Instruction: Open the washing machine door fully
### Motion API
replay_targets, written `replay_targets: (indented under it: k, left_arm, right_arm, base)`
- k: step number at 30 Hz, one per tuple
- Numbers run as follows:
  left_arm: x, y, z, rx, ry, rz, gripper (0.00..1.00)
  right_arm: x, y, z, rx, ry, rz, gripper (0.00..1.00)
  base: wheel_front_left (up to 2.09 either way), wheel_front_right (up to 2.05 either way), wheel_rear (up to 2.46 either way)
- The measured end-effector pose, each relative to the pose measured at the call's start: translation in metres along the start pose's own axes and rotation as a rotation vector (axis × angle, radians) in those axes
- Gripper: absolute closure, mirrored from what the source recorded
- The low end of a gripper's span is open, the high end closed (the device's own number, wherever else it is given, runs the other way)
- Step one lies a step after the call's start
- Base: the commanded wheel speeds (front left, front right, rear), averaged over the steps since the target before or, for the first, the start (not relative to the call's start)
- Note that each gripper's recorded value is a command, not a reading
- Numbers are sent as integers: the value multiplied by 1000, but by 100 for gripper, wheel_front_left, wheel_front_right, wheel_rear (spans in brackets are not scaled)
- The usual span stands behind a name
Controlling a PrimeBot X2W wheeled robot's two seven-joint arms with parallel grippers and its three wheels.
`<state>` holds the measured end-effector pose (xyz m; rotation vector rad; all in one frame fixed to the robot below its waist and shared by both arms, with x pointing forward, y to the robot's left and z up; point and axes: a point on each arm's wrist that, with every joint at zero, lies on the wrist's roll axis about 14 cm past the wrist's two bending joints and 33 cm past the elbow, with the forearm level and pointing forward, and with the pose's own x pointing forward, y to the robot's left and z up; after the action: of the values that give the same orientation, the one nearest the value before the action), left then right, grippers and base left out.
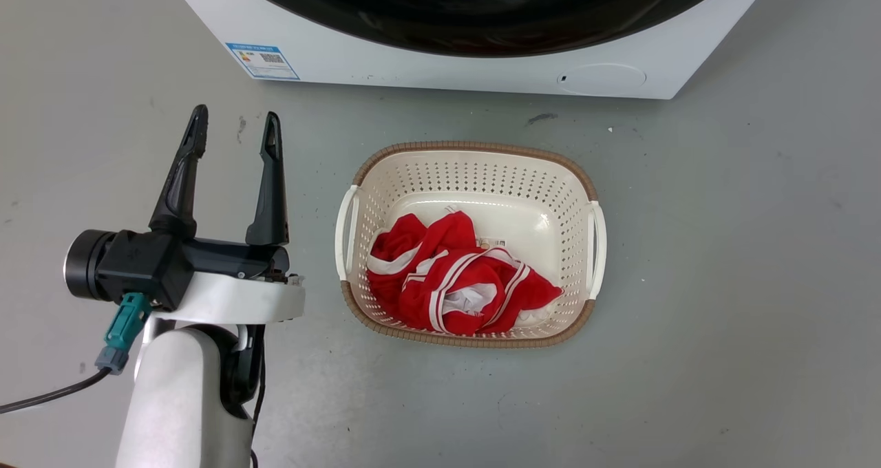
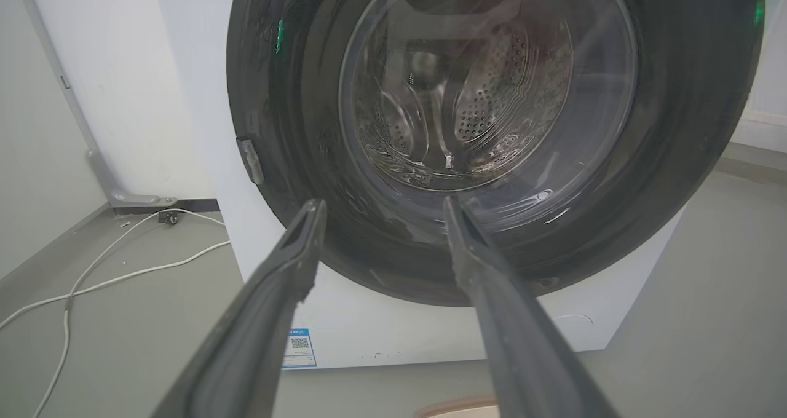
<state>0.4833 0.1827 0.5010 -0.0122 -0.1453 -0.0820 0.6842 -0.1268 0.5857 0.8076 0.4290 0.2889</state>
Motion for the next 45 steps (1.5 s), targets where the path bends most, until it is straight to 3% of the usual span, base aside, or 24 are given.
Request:
replay_targets:
  k: [10,19,32,45]
  left_arm:
    - [4,-1,-13,-5,23,-4,0]
    - [6,-4,-10,-11,16,-11,0]
    - [-4,-8,14,-10,-20,-20,0]
    - [-40,-14,42,-1,-46,-30,0]
  right_arm:
    - [12,-10,-19,-2,104,-19,100]
    - [5,5,-40,31,239,39,100]
    - [-40,26,-89,73,435,139,100]
    - [-113,63,-156,70,601,283,100]
  base:
    - [0,0,0]
    - [0,0,0]
    - [0,0,0]
    - [0,0,0]
